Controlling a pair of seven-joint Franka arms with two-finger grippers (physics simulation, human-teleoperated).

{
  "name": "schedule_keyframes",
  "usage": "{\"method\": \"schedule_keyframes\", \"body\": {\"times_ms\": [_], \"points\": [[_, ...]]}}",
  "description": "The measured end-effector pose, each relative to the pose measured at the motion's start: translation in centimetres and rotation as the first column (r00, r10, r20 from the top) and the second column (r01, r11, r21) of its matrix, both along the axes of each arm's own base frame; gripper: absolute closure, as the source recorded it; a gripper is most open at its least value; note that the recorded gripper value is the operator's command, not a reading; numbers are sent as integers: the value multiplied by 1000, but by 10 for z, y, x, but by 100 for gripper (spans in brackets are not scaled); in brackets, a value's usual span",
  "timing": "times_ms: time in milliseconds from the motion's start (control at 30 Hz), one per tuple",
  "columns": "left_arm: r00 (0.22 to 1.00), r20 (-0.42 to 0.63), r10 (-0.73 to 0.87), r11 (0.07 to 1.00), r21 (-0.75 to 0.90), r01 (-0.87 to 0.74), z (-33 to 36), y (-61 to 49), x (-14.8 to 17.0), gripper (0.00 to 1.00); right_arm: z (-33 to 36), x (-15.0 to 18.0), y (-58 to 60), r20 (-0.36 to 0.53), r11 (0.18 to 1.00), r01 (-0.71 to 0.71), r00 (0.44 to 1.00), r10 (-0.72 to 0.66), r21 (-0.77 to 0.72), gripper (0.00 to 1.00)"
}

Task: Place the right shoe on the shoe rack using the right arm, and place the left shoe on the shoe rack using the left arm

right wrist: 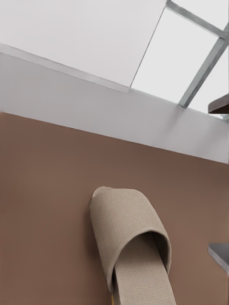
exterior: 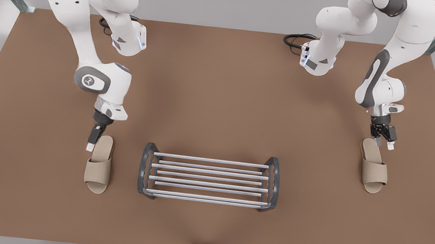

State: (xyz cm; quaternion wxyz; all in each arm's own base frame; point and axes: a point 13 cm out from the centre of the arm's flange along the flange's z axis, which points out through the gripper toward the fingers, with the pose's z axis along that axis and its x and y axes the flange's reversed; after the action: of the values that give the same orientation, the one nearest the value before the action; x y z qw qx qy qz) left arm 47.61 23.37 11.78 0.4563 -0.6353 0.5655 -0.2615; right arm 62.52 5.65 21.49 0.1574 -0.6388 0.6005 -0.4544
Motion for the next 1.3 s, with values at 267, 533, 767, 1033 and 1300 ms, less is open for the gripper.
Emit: {"method": "schedule_keyframes", "body": {"times_ms": [267,533,767,1033,1300], "points": [[990,-62,-125,978,163,133,-26,-9,25,0,-87,-19,-27,146,997,-72,986,75,-23,0],[981,-60,-187,944,266,196,-23,-7,59,0,-118,1,-40,340,970,-86,940,4,226,0],[973,-48,-227,922,312,231,-12,-16,82,0,-112,34,-37,450,903,-112,888,-96,414,0],[965,-63,-256,901,347,262,-19,-17,104,0,-93,66,-46,485,826,-111,849,-211,553,0],[959,-74,-273,893,352,281,-23,-25,109,0,-105,78,-50,465,765,-93,838,-285,637,3]]}}
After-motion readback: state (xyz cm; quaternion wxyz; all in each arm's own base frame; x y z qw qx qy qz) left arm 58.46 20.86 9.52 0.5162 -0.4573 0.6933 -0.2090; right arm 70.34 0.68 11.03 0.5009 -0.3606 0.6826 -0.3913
